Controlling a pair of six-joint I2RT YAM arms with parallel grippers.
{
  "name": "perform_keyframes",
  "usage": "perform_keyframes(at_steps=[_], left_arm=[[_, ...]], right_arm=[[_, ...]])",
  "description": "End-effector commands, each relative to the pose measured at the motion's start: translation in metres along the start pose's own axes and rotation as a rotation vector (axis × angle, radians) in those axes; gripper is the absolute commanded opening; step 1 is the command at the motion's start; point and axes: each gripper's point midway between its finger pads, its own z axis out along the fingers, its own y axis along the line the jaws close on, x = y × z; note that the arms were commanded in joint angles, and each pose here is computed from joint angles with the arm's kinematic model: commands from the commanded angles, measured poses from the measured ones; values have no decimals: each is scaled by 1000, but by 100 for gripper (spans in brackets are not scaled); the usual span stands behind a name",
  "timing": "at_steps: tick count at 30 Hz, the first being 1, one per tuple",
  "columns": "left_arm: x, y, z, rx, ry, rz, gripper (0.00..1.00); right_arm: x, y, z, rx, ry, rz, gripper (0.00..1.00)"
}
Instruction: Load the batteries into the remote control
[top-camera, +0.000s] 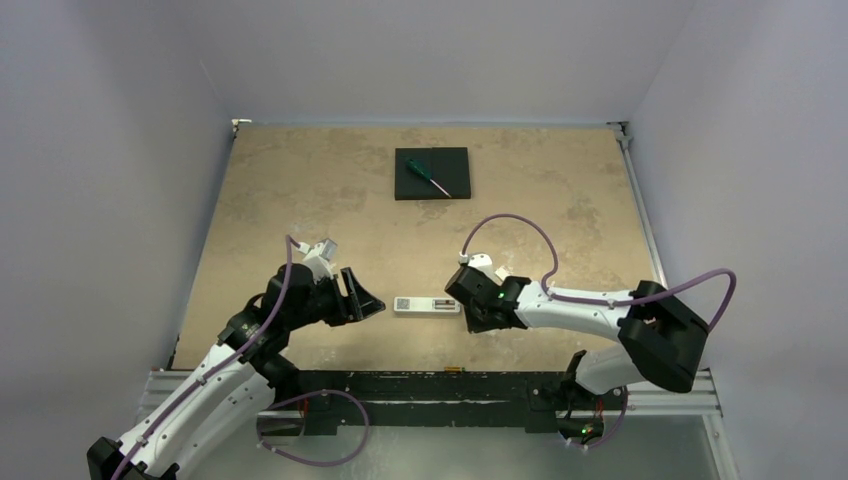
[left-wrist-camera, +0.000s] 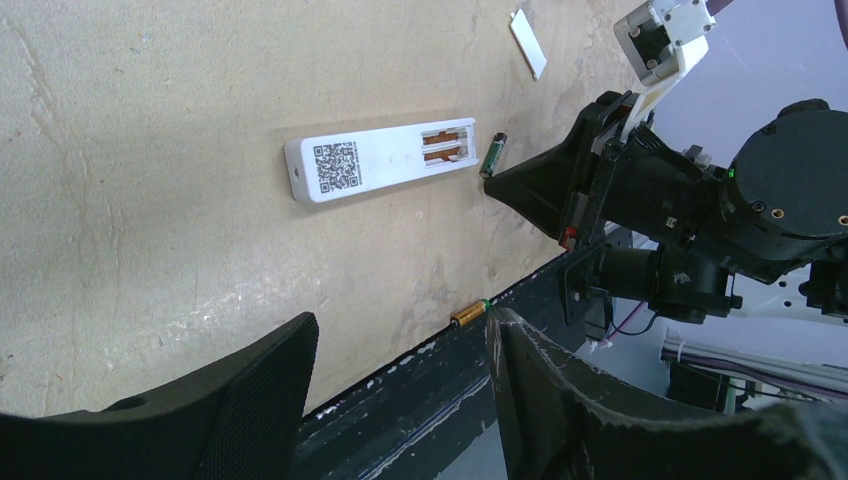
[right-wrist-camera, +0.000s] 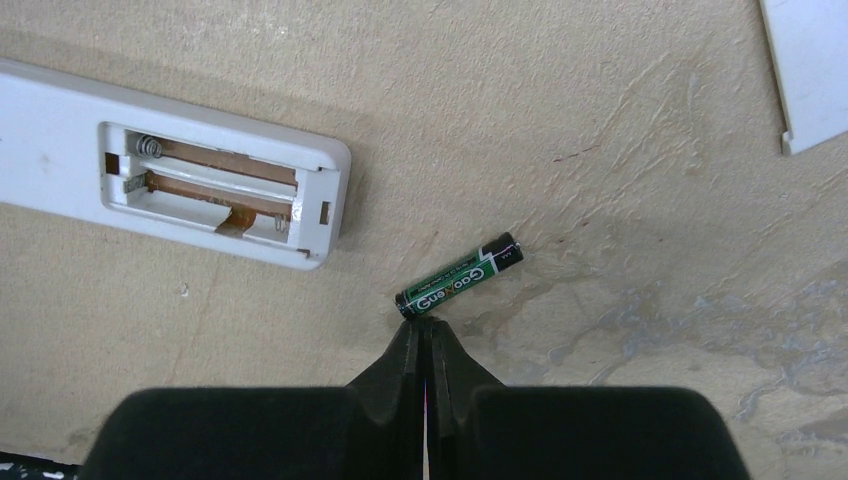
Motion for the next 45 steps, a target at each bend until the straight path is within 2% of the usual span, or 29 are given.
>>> perform_keyframes(at_steps=[1, 25, 35, 45], left_arm=[[-10, -11, -1, 40, -30, 29, 62], [-9, -11, -1, 41, -29, 30, 62], [-9, -11, -1, 39, -27, 29, 62], [-9, -10, 0, 37, -27, 31, 62]], right_arm=[[-12, 1, 6, 18, -57, 50, 3], [-51, -5, 19, 65, -165, 165, 4], [-63, -3, 27, 60, -175, 169, 7], [-78, -5, 16, 67, -194, 127, 11]])
